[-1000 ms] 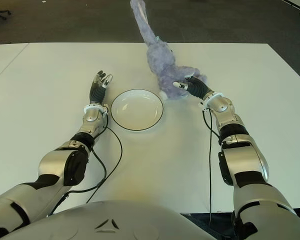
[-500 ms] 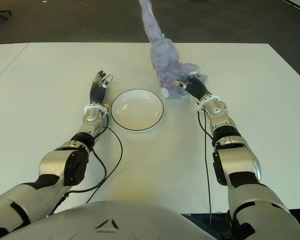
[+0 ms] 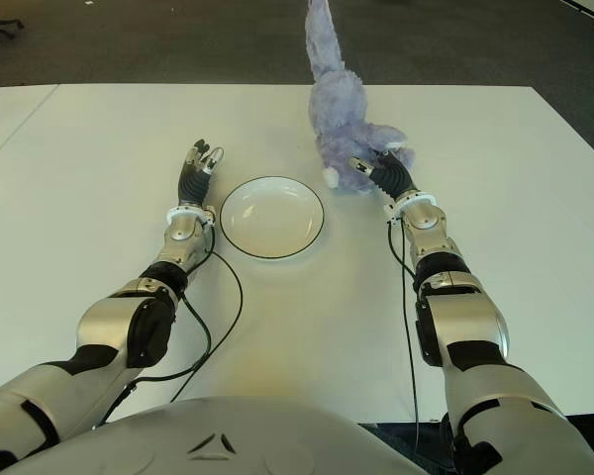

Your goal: Put the doll into the plate.

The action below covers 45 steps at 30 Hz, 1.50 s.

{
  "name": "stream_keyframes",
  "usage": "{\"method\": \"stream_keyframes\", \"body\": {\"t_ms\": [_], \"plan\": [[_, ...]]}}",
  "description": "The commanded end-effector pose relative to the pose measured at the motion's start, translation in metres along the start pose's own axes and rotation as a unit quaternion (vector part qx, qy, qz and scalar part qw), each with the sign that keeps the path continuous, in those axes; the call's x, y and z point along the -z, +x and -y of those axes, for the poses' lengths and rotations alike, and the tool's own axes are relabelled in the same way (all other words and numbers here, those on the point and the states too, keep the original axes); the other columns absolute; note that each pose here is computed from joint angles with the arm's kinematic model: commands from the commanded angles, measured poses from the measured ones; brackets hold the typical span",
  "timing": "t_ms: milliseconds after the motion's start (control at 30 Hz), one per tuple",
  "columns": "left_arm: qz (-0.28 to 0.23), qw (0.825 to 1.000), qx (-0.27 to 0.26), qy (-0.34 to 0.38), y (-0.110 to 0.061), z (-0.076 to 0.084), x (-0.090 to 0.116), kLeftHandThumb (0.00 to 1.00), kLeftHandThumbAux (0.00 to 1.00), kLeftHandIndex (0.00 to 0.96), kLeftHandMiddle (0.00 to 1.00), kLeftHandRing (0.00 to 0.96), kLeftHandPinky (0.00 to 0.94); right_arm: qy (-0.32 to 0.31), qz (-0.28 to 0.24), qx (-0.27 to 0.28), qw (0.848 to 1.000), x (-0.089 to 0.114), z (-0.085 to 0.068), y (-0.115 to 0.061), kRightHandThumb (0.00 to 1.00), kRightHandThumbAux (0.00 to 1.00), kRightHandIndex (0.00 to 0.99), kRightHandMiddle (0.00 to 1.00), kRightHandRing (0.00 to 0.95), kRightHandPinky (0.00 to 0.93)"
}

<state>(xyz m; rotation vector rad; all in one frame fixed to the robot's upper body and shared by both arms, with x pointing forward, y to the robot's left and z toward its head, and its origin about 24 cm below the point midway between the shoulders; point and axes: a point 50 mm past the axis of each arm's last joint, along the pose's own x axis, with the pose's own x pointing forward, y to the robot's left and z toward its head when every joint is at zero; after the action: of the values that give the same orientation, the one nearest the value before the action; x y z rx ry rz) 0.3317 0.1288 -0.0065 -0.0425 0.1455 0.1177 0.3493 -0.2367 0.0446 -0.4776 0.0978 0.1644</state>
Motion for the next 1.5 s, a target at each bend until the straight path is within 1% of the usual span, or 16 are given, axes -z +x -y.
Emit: {"method": "stream_keyframes", "body": {"t_ms": [33, 67, 100, 133, 200, 267, 367, 400, 433, 467, 633, 667, 867, 1100, 1267, 1500], "plan": [[-0.208, 0.978, -0.015, 0.0, -0.053, -0.008, 0.088, 0.0, 0.462, 0.0, 0.11, 0.109, 0.015, 0.037, -0.112, -0.03, 0.993, 0.049, -0.023, -0.022, 0.405, 0.518, 0.103, 0.018, 0.0, 0.0], [-0.208, 0.978, -0.015, -0.001, -0.053, -0.008, 0.088, 0.0, 0.467, 0.0, 0.112, 0.112, 0.017, 0.039, -0.111, -0.029, 0.993, 0.049, -0.022, -0.022, 0.432, 0.545, 0.157, 0.065, 0.034, 0.028], [-0.208, 0.978, -0.015, -0.002, -0.053, -0.008, 0.088, 0.0, 0.468, 0.0, 0.112, 0.112, 0.017, 0.041, -0.11, -0.026, 0.993, 0.048, -0.021, -0.022, 0.437, 0.55, 0.166, 0.073, 0.04, 0.033], [-0.209, 0.978, -0.015, -0.003, -0.053, -0.008, 0.088, 0.0, 0.472, 0.0, 0.114, 0.112, 0.02, 0.042, -0.109, -0.024, 0.993, 0.048, -0.021, -0.022, 0.622, 0.673, 0.347, 0.151, 0.131, 0.115], [-0.208, 0.978, -0.014, -0.005, -0.053, -0.008, 0.088, 0.0, 0.473, 0.0, 0.114, 0.112, 0.021, 0.043, -0.111, -0.021, 0.993, 0.048, -0.022, -0.022, 0.677, 0.709, 0.399, 0.174, 0.159, 0.14], [-0.205, 0.979, -0.012, -0.008, -0.053, -0.008, 0.087, 0.0, 0.471, 0.0, 0.107, 0.103, 0.018, 0.033, -0.118, -0.017, 0.992, 0.05, -0.022, -0.022, 0.701, 0.703, 0.422, 0.383, 0.371, 0.339], [-0.202, 0.979, -0.01, -0.005, -0.053, -0.008, 0.087, 0.0, 0.465, 0.0, 0.102, 0.099, 0.017, 0.018, -0.122, -0.011, 0.992, 0.05, -0.022, -0.022, 0.71, 0.699, 0.43, 0.461, 0.439, 0.407], [-0.202, 0.979, -0.01, -0.004, -0.053, -0.008, 0.087, 0.0, 0.455, 0.0, 0.097, 0.095, 0.017, 0.013, -0.122, -0.009, 0.992, 0.051, -0.022, -0.022, 0.714, 0.696, 0.433, 0.565, 0.561, 0.536], [-0.202, 0.979, -0.009, -0.002, -0.053, -0.008, 0.087, 0.0, 0.454, 0.0, 0.096, 0.094, 0.017, 0.008, -0.123, -0.005, 0.992, 0.051, -0.022, -0.022, 0.715, 0.696, 0.434, 0.583, 0.582, 0.559], [-0.202, 0.979, -0.009, -0.001, -0.053, -0.008, 0.087, 0.0, 0.448, 0.0, 0.093, 0.092, 0.016, 0.005, -0.124, -0.001, 0.992, 0.051, -0.022, -0.022, 0.716, 0.695, 0.435, 0.655, 0.659, 0.647], [-0.199, 0.98, -0.008, 0.002, -0.053, -0.008, 0.087, 0.0, 0.443, 0.0, 0.088, 0.087, 0.013, 0.008, -0.147, 0.029, 0.989, 0.052, -0.021, -0.02, 0.716, 0.696, 0.437, 0.726, 0.746, 0.758], [-0.201, 0.98, -0.008, 0.001, -0.053, -0.008, 0.087, 0.0, 0.457, 0.0, 0.088, 0.082, 0.014, 0.017, -0.157, 0.04, 0.987, 0.053, -0.021, -0.019, 0.715, 0.699, 0.438, 0.766, 0.771, 0.795], [-0.206, 0.979, -0.009, -0.006, -0.053, -0.007, 0.088, 0.0, 0.493, 0.0, 0.091, 0.079, 0.025, 0.043, -0.176, 0.064, 0.981, 0.052, -0.015, -0.017, 0.716, 0.703, 0.441, 0.796, 0.802, 0.821], [-0.201, 0.979, -0.008, -0.021, -0.054, -0.005, 0.087, 0.0, 0.497, 0.0, 0.084, 0.077, 0.02, 0.063, -0.175, 0.08, 0.979, 0.053, -0.009, -0.018, 0.716, 0.706, 0.441, 0.801, 0.807, 0.822], [-0.199, 0.979, -0.013, -0.026, -0.054, -0.005, 0.087, 0.0, 0.495, 0.0, 0.089, 0.079, 0.016, 0.083, -0.171, 0.116, 0.975, 0.053, 0.01, -0.022, 0.717, 0.709, 0.439, 0.782, 0.797, 0.812], [-0.202, 0.979, -0.009, -0.018, -0.054, -0.003, 0.087, 0.0, 0.464, 0.0, 0.083, 0.076, 0.017, 0.097, -0.184, 0.168, 0.964, 0.053, 0.027, -0.024, 0.716, 0.709, 0.438, 0.77, 0.793, 0.813]]}}
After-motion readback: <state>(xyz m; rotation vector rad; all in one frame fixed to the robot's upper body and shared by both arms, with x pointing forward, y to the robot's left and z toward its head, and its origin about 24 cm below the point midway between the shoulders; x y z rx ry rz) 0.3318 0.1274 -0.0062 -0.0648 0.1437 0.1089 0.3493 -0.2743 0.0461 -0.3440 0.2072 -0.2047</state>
